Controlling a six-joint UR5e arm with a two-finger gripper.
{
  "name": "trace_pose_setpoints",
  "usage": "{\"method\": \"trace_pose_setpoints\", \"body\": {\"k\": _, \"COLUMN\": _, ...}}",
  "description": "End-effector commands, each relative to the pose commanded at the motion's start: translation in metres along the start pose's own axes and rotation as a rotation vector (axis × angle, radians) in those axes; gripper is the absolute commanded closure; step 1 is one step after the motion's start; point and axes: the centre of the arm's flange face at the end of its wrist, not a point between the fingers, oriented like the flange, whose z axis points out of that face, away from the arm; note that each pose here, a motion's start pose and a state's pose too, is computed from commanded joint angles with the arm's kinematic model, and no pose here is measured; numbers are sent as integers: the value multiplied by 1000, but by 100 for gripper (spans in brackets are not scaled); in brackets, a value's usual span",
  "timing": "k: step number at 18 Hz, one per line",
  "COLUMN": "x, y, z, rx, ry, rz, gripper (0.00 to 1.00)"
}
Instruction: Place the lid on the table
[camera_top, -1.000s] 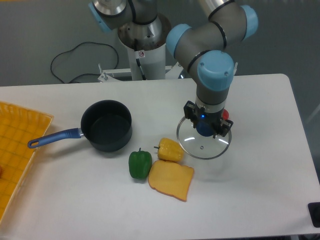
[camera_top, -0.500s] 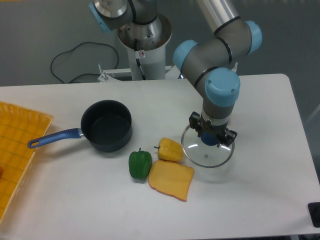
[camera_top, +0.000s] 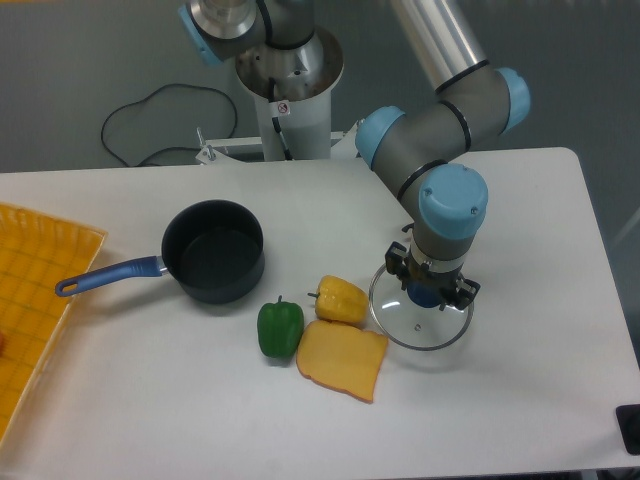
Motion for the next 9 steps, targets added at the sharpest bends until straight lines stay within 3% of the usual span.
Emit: {"method": "trace_pose_setpoints", "body": {"k": 9, "x": -3, "y": 4, "z": 6, "rx": -3, "ry": 7, "rz": 3, "gripper": 55}}
